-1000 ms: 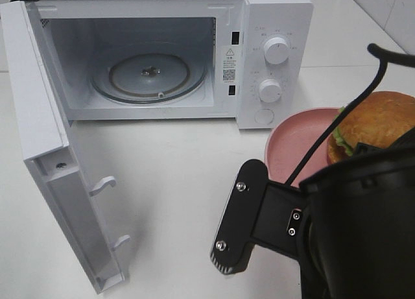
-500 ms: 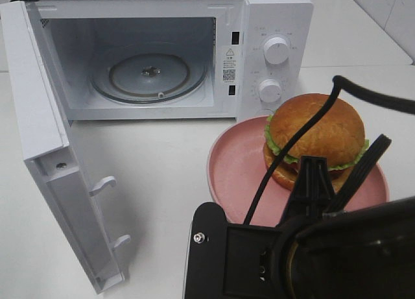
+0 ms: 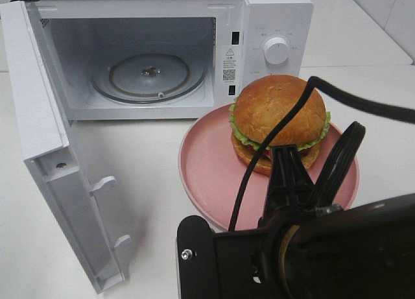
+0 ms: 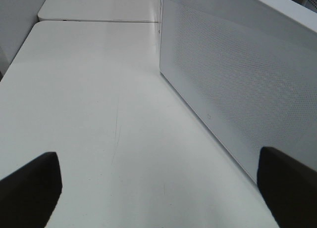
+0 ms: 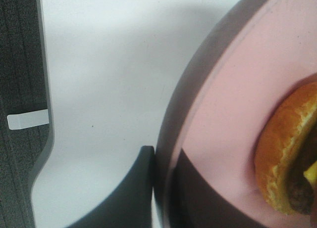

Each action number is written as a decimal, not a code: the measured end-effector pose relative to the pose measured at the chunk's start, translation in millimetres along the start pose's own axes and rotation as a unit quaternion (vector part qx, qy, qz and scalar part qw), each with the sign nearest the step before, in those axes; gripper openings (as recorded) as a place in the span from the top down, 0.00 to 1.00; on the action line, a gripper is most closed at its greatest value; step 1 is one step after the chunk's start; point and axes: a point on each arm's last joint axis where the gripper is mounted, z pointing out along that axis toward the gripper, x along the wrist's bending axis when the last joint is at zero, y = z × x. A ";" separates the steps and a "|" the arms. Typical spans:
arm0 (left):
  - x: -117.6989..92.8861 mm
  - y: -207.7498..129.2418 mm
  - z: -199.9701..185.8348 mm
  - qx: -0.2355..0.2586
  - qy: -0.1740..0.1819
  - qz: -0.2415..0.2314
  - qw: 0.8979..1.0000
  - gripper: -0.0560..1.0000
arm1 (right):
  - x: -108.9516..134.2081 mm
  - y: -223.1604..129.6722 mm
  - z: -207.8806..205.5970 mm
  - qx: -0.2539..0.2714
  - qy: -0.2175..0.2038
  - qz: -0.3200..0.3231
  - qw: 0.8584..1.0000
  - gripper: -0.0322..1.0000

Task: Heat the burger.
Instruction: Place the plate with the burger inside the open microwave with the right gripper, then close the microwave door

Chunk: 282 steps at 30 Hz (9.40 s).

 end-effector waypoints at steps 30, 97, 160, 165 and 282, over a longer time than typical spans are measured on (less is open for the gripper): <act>0.0 0.0 0.0 0.000 0.000 0.000 1.000 0.00 | -39.1 8.4 24.6 -0.104 -0.026 -0.110 0.988 0.92; 0.0 0.0 0.0 0.000 0.000 0.000 1.000 0.00 | -109.3 9.5 95.3 -0.247 0.004 -0.234 0.940 0.92; 0.0 0.0 0.0 0.000 0.000 0.000 1.000 0.00 | -222.6 100.6 178.5 -0.167 -0.010 -0.131 0.977 0.92; 0.0 0.0 0.0 0.000 0.000 0.000 1.000 0.00 | -223.7 105.7 188.0 -0.165 -0.011 -0.128 0.978 0.92; 0.0 0.0 0.0 0.000 0.000 0.000 1.000 0.00 | -124.6 -47.6 47.4 -0.270 0.037 0.379 0.884 0.23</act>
